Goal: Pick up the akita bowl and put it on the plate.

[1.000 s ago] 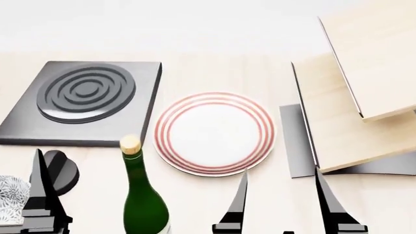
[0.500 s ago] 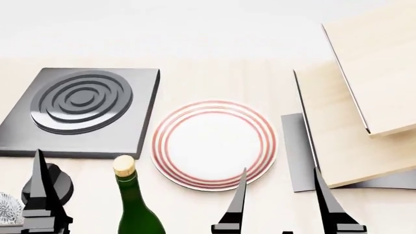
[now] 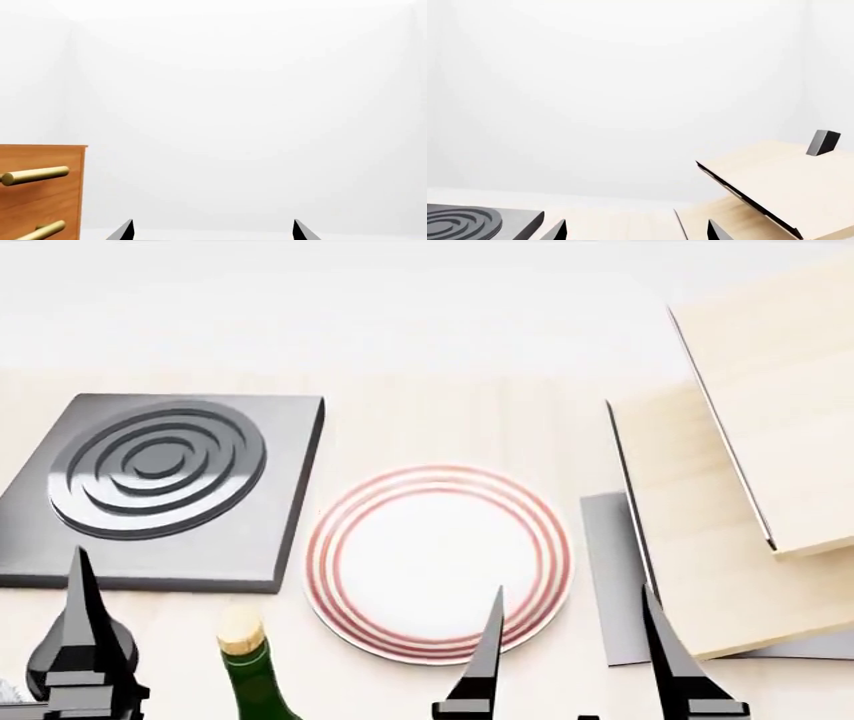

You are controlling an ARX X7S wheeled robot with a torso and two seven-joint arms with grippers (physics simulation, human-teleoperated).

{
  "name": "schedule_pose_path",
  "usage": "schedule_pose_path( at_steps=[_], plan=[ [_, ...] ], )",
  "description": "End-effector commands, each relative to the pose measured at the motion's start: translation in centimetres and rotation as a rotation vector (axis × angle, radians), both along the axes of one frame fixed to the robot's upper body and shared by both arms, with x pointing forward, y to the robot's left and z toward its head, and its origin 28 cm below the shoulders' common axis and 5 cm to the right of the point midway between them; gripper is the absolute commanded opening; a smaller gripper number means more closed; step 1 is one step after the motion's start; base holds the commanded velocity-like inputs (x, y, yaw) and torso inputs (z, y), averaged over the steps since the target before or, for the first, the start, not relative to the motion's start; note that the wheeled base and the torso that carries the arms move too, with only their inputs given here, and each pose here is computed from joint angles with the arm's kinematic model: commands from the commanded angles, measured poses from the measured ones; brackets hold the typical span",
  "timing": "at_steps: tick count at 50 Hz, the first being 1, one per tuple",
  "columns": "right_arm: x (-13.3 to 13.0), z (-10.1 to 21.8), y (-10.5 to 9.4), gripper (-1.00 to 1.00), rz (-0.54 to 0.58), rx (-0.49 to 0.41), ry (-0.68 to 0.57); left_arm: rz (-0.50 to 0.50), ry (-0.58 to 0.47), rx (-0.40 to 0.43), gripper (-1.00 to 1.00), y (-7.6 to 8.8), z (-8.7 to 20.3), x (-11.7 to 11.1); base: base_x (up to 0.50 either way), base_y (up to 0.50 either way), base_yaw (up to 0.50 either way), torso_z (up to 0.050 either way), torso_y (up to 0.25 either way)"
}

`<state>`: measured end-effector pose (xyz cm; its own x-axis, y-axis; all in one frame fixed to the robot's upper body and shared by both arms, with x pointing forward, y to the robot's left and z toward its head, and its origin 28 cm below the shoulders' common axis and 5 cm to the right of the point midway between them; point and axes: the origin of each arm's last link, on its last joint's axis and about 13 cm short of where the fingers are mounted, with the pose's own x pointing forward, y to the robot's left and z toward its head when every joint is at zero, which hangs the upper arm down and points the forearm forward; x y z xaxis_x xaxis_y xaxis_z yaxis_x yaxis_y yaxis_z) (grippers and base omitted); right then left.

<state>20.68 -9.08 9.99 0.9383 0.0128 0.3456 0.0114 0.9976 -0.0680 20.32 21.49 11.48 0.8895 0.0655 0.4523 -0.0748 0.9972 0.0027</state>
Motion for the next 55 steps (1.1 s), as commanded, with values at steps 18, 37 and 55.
schedule_pose_path(
  at_steps=[18,37,55],
  plan=[
    [0.1,-0.12,0.03,1.0,0.005,-0.003,0.005,0.001,0.002,0.0,1.0,0.04,-0.04,0.0,0.11,0.0,0.0,0.0,0.0],
    [0.05,-0.15,0.03,1.0,0.005,-0.003,0.005,0.001,0.002,0.004,1.0,-0.02,-0.09,-0.02,0.11,0.0,0.0,0.0,0.0],
    [-0.24,-0.28,0.11,1.0,0.024,-0.005,-0.037,0.0,0.004,0.006,1.0,-0.06,-0.09,0.02,0.09,0.0,0.0,0.0,0.0]
  ],
)
